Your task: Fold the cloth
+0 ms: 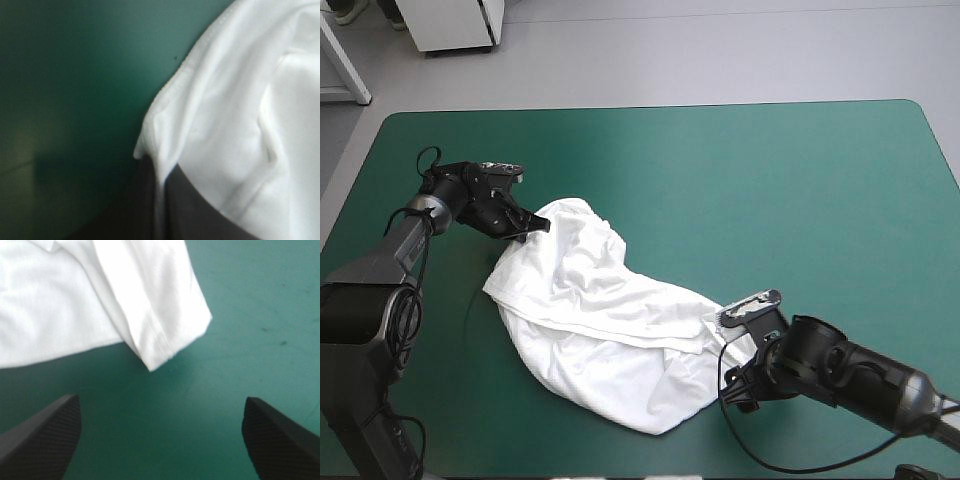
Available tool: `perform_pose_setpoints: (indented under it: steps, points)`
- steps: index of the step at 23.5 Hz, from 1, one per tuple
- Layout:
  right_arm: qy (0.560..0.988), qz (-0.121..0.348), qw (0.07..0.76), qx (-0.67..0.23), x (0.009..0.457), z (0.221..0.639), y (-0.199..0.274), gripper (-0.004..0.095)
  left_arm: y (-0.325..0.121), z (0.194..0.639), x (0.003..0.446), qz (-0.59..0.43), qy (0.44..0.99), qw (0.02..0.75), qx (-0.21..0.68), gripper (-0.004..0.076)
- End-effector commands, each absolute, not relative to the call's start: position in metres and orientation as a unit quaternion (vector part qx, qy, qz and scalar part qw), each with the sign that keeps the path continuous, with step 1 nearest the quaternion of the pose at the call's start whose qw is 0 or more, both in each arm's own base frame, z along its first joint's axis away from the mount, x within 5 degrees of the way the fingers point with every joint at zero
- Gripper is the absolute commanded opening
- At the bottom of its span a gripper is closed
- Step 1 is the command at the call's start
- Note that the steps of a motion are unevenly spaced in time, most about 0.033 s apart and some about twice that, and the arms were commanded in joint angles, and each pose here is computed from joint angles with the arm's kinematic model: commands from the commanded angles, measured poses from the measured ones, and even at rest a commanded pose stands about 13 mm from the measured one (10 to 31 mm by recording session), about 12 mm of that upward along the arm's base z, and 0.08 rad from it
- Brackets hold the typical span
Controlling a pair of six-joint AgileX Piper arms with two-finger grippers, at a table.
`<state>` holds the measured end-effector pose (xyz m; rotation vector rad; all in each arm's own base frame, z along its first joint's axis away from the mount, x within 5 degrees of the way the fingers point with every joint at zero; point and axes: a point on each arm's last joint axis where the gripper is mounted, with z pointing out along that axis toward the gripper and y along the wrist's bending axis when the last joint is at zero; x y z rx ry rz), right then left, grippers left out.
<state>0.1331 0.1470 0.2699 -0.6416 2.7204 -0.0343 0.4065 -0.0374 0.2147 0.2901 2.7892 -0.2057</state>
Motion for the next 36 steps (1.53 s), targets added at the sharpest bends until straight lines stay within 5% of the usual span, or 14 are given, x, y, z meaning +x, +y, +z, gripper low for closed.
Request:
perform_pose_setpoints:
  steps: [1,6,10,19,22,23,28,36]
  points:
    - [0.951,-0.003,0.190,-0.244,0.154,0.259,0.163,0.0801,-0.041,0.230,0.404,-0.087,0.975,0.177,0.102,-0.0006]
    - [0.961,0.024,0.149,-0.230,0.178,0.241,0.159,0.0647,-0.041,0.229,0.402,-0.086,0.977,0.167,0.105,-0.0006]
    - [0.963,0.026,0.151,-0.223,0.187,0.241,0.150,0.0400,-0.041,0.229,0.402,-0.086,0.976,0.168,0.105,-0.0007]
    - [0.970,0.034,0.092,-0.221,0.179,0.189,0.151,0.0344,-0.041,0.229,0.404,-0.083,0.975,0.177,0.110,-0.0007]
    - [0.969,0.039,0.101,-0.223,0.180,0.193,0.153,0.0113,-0.041,0.229,0.404,-0.080,0.974,0.179,0.110,-0.0007]
    - [0.967,0.041,0.111,-0.225,0.181,0.200,0.153,-0.0011,-0.040,0.231,0.405,-0.077,0.974,0.182,0.112,-0.0007]
    - [0.956,0.046,0.181,-0.227,0.185,0.256,0.150,-0.0013,-0.038,0.254,0.406,-0.065,0.970,0.210,0.106,-0.0008]
    - [0.902,0.052,0.388,-0.182,0.174,0.425,0.119,-0.0015,-0.037,0.356,0.382,-0.067,0.936,0.328,0.104,-0.0009]
